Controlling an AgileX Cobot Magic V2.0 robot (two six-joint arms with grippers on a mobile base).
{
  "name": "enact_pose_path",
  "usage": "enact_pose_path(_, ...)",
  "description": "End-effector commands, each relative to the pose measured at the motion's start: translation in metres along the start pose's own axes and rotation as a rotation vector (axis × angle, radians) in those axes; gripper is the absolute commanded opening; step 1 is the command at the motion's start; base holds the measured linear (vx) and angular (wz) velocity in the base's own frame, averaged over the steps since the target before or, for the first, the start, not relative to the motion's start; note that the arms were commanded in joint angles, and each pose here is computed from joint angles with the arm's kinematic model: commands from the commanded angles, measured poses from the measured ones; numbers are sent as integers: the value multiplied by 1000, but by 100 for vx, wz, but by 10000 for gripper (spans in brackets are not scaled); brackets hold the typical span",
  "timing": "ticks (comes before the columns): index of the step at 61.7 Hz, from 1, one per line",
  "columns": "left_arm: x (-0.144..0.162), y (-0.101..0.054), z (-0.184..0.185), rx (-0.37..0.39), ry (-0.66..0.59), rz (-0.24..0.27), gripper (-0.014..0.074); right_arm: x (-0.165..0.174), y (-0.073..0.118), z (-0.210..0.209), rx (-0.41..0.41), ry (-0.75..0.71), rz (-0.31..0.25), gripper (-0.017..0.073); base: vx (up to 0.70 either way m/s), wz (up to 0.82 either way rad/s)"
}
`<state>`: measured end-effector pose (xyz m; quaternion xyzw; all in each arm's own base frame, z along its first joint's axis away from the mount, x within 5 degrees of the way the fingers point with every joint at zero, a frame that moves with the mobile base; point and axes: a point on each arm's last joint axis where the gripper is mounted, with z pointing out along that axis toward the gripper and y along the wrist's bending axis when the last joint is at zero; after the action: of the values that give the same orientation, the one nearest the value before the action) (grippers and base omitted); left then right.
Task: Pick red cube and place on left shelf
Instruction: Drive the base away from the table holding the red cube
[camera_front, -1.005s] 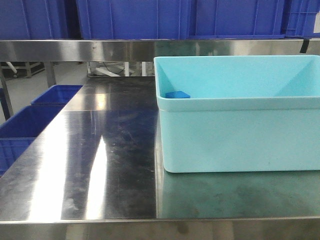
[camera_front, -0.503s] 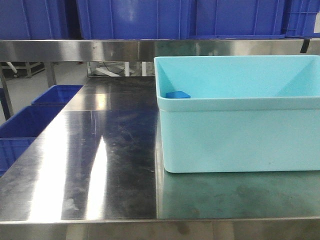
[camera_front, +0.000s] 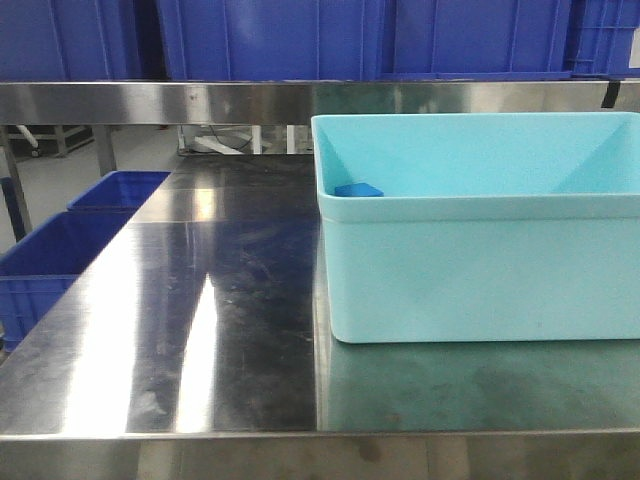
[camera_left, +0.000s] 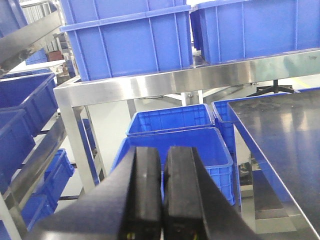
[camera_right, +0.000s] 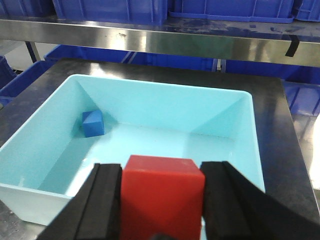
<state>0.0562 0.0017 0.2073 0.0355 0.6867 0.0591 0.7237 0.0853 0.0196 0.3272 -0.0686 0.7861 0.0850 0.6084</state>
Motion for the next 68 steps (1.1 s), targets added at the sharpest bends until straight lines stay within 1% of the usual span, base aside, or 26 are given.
enact_pose_path(1, -2, 0, -1, -6, -82, -5, 106, -16, 1, -3, -6, -106, -9, 57, 0, 0)
enact_pose_path(20, -2, 0, -1, -6, -82, -5, 106, -16, 1, -3, -6, -106, -9, 57, -4, 5)
enact_pose_path(52, -2, 0, -1, -6, -82, -5, 106, -16, 1, -3, -6, -106, -9, 57, -8, 35)
enact_pose_path(68, -2, 0, -1, -6, -82, -5, 106, -16, 1, -3, -6, -106, -9, 57, -14, 23)
